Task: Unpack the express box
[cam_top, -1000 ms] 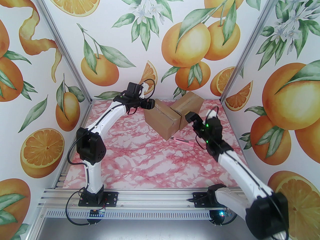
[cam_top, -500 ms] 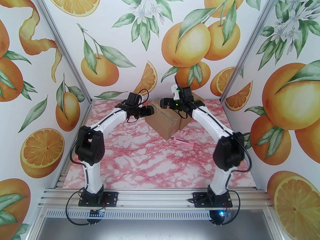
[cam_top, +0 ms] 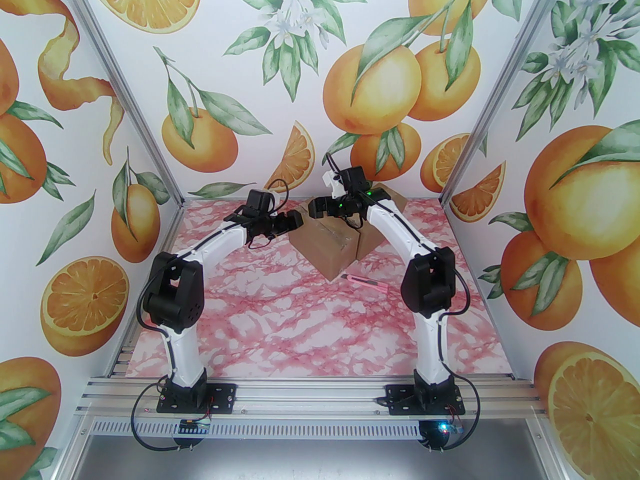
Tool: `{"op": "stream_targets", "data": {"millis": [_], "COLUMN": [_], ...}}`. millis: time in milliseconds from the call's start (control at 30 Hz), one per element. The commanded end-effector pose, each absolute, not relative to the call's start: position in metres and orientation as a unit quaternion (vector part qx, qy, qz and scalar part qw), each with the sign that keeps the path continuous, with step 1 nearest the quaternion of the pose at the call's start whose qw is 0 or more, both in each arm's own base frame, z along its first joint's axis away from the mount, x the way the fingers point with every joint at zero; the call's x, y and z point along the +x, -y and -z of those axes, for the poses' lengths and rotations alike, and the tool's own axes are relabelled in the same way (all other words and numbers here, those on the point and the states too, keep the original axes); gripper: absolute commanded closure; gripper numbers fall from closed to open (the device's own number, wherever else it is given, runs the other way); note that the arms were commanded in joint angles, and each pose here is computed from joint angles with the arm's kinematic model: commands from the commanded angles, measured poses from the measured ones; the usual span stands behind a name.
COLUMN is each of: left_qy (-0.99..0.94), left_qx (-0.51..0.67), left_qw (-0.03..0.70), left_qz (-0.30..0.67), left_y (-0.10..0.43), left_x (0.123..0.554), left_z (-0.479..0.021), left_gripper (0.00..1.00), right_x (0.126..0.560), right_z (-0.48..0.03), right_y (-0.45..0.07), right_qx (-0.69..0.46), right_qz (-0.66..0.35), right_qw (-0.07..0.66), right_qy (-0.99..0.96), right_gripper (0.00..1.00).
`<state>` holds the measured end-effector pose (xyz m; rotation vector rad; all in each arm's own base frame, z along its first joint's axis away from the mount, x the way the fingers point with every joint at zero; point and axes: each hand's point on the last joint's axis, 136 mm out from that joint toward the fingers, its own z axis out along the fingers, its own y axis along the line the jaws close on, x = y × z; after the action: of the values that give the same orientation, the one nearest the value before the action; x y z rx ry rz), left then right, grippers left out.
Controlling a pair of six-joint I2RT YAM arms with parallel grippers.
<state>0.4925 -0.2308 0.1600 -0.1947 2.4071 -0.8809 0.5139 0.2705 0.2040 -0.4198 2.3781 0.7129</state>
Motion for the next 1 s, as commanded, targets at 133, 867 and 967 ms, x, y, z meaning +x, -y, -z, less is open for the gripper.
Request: {"op": "stream_targets", "data": {"millis": [133, 867, 967], "left_qy": [-0.876, -0.886, -0.878], "left_qx": [-0.085, -0.196, -0.221], "left_qw": [0.317, 0.318, 0.312], "left_qz": [0.353, 0.276, 0.289], "left_y": [0.214, 0.122, 0.122], "left_x": [0.525, 0.447, 0.417], "left_z": [-0.184, -0.225, -0.224], "left_gripper": [0.19, 0.19, 0.19], "right_x": [0.479, 0.491, 0.478], "right_z": [-0.198, -0.232, -0.223], "right_y": [-0.305, -0.279, -0.287], "right_qx": [-0.139, -0.233, -0.265], "right_qz": [-0.352, -0.285, -0.304], "right_qw": [0.222, 0.306, 0.263], "right_qy": [-0.899, -0.878, -0.877], "right_gripper": [0.12, 0.02, 0.00]}}
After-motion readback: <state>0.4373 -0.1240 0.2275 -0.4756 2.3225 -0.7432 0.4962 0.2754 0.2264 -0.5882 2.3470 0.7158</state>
